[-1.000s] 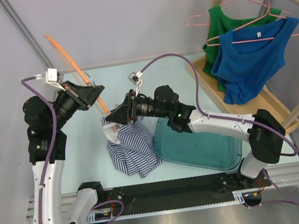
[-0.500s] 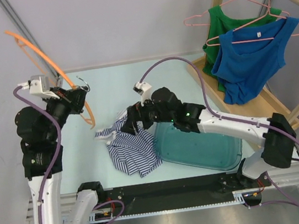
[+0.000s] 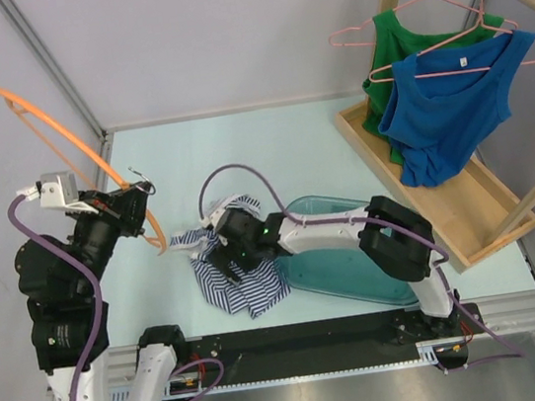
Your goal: Remove the tank top from the hanger
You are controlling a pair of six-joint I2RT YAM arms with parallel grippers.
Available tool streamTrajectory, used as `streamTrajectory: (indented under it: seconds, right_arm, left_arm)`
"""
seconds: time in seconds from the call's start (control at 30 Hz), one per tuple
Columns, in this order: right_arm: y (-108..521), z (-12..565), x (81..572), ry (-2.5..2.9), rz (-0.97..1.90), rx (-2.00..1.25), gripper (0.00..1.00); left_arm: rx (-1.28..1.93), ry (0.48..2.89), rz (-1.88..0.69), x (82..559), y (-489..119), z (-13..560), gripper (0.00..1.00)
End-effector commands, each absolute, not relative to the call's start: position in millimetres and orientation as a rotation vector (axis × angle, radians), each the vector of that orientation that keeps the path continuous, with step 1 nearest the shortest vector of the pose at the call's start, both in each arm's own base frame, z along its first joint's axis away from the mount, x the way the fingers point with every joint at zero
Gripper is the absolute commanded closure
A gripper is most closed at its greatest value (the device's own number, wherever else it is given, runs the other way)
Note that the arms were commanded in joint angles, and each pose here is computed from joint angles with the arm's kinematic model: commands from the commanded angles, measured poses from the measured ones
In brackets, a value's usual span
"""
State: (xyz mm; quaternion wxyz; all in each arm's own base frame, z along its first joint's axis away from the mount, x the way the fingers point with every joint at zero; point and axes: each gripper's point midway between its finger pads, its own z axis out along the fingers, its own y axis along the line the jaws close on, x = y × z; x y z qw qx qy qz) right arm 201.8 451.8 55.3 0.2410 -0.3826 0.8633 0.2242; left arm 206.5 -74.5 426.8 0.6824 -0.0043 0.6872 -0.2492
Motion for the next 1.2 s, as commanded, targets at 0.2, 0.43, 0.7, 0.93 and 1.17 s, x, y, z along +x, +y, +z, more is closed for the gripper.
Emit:
streamTrajectory:
  seconds: [0.2, 0.43, 0.7, 0.93, 1.17]
  right_arm:
    - [486, 25, 157, 2.277, 0.439, -1.164, 0.26]
    - [504, 113, 178, 2.1, 0.486, -1.052, 1.0]
    - [433, 288, 173, 1.882, 0.668, -0.87, 1.0]
    - [313, 327, 154, 1.906, 0.7, -0.644, 1.0]
    - [231, 309, 136, 2.066, 0.807, -0.468, 1.0]
  left_arm:
    - [0.042, 1.548, -0.653, 211, -90, 423, 1.0]
    - [0.024, 1.534, -0.565, 206, -78, 429, 1.0]
    - [0.015, 1.529, -0.536, 204, -73, 432, 1.0]
    - [0.038, 1.555, -0.665, 211, -91, 417, 1.0]
    - [0.084, 1.575, -0.829, 214, -114, 405, 1.0]
